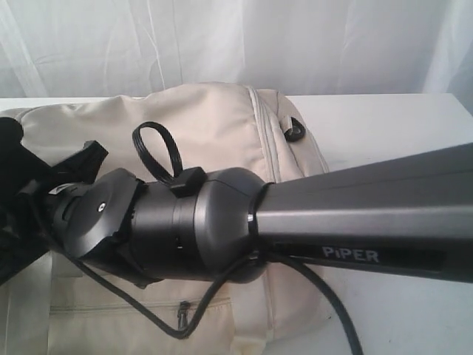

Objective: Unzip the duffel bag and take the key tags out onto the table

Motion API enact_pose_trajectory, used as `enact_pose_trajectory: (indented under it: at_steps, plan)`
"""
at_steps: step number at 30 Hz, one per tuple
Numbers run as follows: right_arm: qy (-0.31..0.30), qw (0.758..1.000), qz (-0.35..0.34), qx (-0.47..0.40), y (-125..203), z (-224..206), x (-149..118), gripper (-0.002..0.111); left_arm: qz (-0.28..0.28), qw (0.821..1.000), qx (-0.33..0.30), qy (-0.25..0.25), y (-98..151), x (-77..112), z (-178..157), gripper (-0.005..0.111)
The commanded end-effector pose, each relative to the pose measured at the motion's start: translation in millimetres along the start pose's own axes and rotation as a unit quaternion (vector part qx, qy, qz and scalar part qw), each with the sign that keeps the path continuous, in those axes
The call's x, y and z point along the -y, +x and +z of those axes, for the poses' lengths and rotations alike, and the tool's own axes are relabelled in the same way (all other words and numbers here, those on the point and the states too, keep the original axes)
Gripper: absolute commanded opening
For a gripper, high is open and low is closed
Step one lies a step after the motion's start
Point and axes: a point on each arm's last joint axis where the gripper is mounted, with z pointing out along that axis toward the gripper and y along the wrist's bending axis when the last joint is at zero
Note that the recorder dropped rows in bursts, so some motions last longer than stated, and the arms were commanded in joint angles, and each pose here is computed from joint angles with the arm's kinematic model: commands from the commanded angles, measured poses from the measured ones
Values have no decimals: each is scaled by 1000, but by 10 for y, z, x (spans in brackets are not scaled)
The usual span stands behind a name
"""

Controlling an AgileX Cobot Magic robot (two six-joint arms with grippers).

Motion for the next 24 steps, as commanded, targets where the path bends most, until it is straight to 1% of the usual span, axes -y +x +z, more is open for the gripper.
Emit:
enact_pose_trajectory:
  at_steps: [1,3,6,8,10,12,13,15,19,24]
  plan:
    - [34,999,-17,20,-114,-77,96,0,1,1000,-5,-3,16,-6,6,0]
    - [29,999,-17,22,-130,-92,92,0,1,1000,-12,-3,28,-6,6,0]
    - [-25,999,-22,31,-236,-203,31,0,6,1000,-15,-6,35,-12,5,0]
    - [-27,998,-40,41,-300,-266,48,0,6,1000,-16,-6,37,-12,5,0]
    - [-22,998,-36,50,-365,-330,77,0,6,1000,-17,-6,38,-12,5,0]
    - [-63,996,-36,53,-403,-393,20,0,11,1000,-16,-10,37,-19,5,0]
    - [-104,993,-37,50,-405,-420,-48,0,13,1000,-17,-12,41,-22,8,0]
    - [-155,986,-34,43,-389,-442,-137,0,13,1000,-17,-12,41,-22,8,0]
    - [-146,988,-36,17,-208,-408,-87,0,13,1000,-17,-12,41,-22,8,0]
    - [-135,990,24,-31,80,-370,63,0,13,1000,-17,-12,41,-22,8,0]
